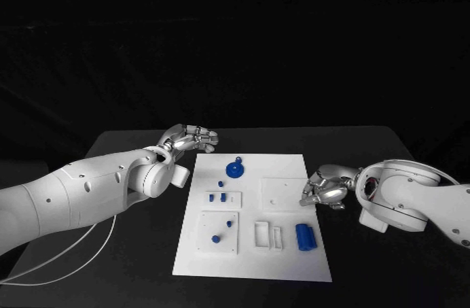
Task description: Assemble the parts on the task board
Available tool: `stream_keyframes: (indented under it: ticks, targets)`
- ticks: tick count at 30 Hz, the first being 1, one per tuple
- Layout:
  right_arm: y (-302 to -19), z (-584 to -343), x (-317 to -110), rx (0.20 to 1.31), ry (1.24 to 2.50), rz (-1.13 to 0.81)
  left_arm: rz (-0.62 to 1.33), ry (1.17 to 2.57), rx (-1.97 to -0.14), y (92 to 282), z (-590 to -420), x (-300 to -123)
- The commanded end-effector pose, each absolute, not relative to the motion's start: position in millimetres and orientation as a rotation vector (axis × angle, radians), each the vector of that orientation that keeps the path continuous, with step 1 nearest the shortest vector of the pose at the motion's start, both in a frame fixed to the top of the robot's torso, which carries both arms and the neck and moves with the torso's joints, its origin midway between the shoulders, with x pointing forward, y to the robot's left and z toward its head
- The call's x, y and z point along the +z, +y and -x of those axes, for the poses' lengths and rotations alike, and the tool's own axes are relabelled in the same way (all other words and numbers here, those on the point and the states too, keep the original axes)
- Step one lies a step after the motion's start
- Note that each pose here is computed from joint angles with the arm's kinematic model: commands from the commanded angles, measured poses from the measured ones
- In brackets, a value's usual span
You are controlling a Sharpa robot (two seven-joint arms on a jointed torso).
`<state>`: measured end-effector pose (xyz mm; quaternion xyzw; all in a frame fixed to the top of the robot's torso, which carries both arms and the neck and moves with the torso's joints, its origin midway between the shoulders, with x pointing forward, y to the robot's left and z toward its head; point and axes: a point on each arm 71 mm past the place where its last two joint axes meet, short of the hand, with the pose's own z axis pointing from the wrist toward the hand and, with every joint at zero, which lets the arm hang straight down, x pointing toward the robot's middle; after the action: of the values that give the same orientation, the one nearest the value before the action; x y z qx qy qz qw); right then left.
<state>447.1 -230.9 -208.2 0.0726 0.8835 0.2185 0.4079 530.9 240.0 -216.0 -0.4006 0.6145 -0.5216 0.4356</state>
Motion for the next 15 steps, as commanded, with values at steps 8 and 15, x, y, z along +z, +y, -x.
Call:
stream_keyframes:
  ticks: [8,15]
  targets:
    - [-237.8,-422.2,-225.4,0.460,2.502,-0.290,1.004,1.551,-1.330,234.7,-524.1,-219.9]
    - [-237.7,-412.8,-234.3,0.438,2.545,-0.268,1.004,1.560,-1.337,232.5,-522.6,-220.4]
